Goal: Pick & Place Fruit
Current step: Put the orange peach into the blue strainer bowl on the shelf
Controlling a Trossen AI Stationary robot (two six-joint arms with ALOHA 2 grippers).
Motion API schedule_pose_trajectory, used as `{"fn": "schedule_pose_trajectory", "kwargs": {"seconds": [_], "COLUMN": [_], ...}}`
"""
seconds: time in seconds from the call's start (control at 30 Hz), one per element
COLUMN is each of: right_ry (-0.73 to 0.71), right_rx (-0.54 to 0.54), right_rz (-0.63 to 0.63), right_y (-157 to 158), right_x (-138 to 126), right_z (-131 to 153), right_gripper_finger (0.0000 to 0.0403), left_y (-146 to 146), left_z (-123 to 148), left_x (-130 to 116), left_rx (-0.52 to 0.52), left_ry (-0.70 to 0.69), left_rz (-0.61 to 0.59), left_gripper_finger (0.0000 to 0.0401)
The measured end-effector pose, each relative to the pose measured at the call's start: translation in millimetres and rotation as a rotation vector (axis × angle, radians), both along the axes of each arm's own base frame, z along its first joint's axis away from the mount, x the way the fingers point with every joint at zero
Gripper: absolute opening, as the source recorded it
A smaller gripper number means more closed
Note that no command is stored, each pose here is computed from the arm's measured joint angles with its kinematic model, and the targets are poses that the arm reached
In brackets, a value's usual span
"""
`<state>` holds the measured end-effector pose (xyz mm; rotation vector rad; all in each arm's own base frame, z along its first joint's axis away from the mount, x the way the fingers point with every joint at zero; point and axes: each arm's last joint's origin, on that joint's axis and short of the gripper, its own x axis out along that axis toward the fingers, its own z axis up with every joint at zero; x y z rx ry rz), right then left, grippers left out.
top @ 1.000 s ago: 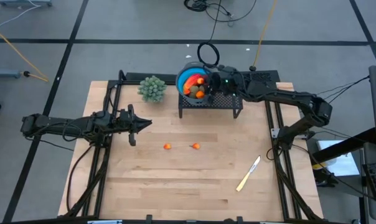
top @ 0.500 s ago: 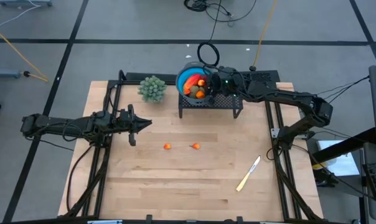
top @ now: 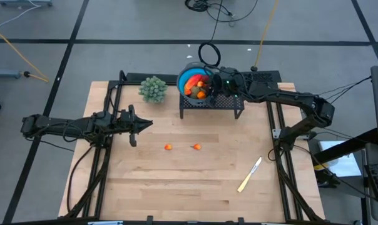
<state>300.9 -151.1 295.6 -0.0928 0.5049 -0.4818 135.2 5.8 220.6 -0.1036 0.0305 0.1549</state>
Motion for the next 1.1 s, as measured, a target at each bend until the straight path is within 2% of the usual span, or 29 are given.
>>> {"fn": "schedule_pose_trajectory", "kwargs": {"seconds": [0.2, 0.33, 0.7, 0.87, 1.1], "right_ry": [0.001, -0.040, -0.123, -0.151, -0.207], "right_rx": [-0.003, -0.015, -0.057, -0.064, -0.033], "right_rz": [0.006, 0.024, 0.126, 0.153, 0.173], "right_y": [1, 11, 55, 69, 87], "right_x": [0, -3, -32, -50, -80], "right_z": [0, 12, 56, 68, 65], "right_gripper_finger": [0.0116, 0.0105, 0.0005, 0.0007, 0.0001], "left_y": [0, 0, 0, 0, 0], "left_z": [0, 0, 0, 0, 4], "left_x": [0, 0, 0, 0, 0], "left_rx": [0.000, -0.001, -0.002, -0.004, -0.015], "left_ry": [0.000, 0.000, -0.001, -0.002, -0.041], "left_rz": [0.000, 0.000, 0.000, 0.001, -0.003], "left_gripper_finger": [0.0021, 0.0021, 0.0021, 0.0021, 0.0021]}}
